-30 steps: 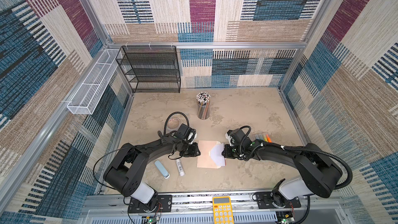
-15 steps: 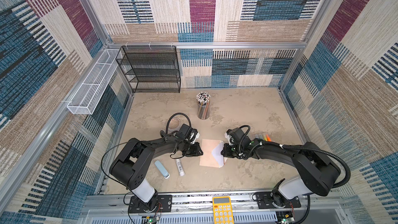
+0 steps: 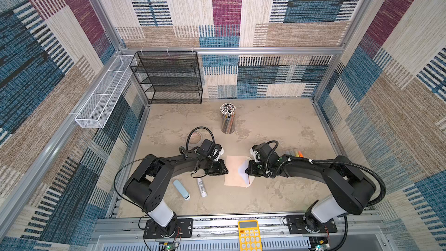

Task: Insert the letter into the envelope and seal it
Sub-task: 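Press the letter down inside the envelope with the right gripper while the left pins it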

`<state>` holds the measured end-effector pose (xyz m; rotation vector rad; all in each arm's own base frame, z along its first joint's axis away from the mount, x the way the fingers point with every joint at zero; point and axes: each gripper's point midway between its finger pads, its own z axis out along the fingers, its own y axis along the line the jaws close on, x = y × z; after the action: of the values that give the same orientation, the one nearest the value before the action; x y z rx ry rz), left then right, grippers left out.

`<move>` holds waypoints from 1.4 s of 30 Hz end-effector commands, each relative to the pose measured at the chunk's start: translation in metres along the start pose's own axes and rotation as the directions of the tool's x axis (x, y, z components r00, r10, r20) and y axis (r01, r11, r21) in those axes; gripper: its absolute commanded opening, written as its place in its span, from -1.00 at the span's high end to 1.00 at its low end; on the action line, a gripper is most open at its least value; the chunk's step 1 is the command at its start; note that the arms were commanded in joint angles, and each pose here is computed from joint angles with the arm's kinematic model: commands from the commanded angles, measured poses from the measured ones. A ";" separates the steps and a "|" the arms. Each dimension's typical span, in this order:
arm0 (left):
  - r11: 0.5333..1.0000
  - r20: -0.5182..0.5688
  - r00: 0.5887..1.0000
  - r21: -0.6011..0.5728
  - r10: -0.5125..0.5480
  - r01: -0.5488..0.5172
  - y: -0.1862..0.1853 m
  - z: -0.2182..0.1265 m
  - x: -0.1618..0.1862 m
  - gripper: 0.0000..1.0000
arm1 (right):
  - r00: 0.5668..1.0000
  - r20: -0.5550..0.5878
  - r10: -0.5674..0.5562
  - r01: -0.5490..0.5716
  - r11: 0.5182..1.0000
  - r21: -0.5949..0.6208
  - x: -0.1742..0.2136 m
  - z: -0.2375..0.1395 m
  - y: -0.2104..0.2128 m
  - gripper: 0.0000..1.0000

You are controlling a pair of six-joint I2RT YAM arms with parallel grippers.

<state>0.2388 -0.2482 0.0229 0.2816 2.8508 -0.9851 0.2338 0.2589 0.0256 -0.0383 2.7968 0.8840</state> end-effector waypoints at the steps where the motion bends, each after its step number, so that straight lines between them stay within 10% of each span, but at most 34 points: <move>1: 0.997 -0.027 0.999 -0.077 -0.018 0.016 0.017 0.002 0.009 0.51 | 1.000 0.015 -0.010 0.010 0.999 -0.050 -0.007 0.001 0.013 0.90; 14: 0.998 -0.010 1.000 -0.065 -0.015 0.015 0.011 -0.003 0.005 0.50 | 0.997 0.056 -0.052 0.049 0.997 0.056 -0.015 -0.013 0.002 0.38; 42: 0.998 -0.014 1.000 -0.057 -0.013 0.012 0.009 -0.001 0.002 0.50 | 0.999 0.032 -0.021 0.020 1.000 0.018 -0.018 -0.002 0.009 0.52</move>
<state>0.2409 -0.2495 0.0243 0.2773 2.8608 -0.9843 0.2488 0.2613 0.0291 -0.0527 2.7811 0.8207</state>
